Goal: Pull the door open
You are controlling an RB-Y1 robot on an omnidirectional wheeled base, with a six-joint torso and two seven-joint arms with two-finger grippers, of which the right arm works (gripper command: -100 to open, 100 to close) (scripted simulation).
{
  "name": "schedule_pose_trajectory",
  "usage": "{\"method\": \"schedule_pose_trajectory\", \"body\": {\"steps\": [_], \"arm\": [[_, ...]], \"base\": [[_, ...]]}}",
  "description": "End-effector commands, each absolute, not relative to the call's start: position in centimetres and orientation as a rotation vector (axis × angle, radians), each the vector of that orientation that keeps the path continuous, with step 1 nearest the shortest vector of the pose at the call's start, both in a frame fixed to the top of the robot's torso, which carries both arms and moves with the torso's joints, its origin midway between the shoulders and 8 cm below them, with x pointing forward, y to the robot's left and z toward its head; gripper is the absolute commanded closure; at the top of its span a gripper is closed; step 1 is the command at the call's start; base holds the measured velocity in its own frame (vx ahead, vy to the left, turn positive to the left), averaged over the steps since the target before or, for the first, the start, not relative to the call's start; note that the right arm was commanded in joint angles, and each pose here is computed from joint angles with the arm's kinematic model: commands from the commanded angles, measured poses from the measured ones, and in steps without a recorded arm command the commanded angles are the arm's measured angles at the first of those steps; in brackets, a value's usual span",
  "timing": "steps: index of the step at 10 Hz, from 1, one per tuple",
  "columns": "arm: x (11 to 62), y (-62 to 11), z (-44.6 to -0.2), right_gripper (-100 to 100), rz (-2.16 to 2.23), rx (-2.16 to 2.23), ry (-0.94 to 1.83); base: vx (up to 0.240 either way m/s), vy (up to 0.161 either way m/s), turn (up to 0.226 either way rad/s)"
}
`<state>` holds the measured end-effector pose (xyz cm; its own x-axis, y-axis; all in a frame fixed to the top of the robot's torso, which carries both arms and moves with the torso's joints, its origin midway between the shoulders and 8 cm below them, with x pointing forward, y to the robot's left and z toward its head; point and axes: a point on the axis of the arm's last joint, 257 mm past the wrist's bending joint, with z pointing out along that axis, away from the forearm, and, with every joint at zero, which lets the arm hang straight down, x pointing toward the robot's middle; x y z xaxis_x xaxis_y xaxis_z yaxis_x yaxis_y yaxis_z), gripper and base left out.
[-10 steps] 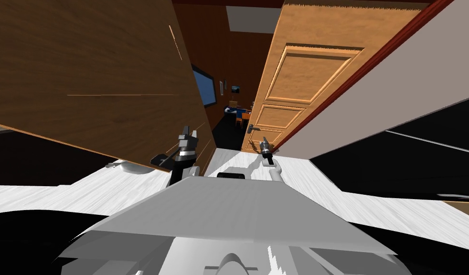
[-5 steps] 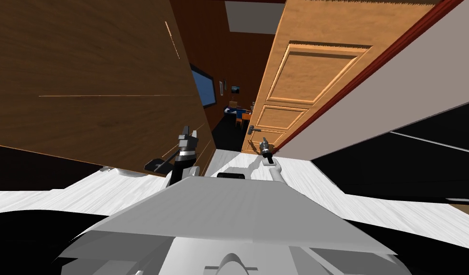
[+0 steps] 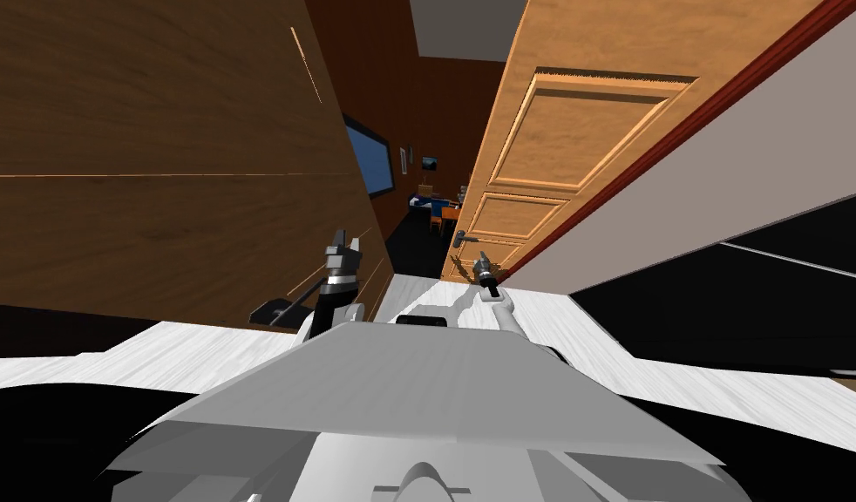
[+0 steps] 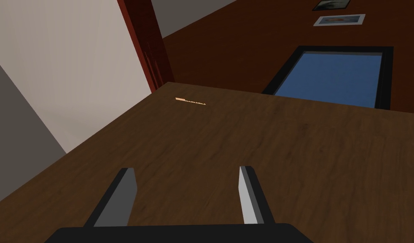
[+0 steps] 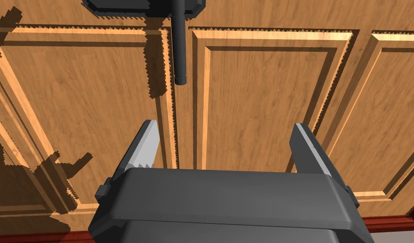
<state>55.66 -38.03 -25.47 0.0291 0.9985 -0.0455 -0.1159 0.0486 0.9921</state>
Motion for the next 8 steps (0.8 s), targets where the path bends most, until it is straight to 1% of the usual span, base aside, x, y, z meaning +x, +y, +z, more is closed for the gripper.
{"method": "schedule_pose_trajectory", "body": {"steps": [1,8], "arm": [[55.9,-38.5,-26.1,-100,1.204,1.119,1.134],[56.9,-40.0,-28.0,-100,1.186,1.181,1.158]], "base": [[0.092,0.035,-0.006],[0.096,0.018,-0.006]]}}
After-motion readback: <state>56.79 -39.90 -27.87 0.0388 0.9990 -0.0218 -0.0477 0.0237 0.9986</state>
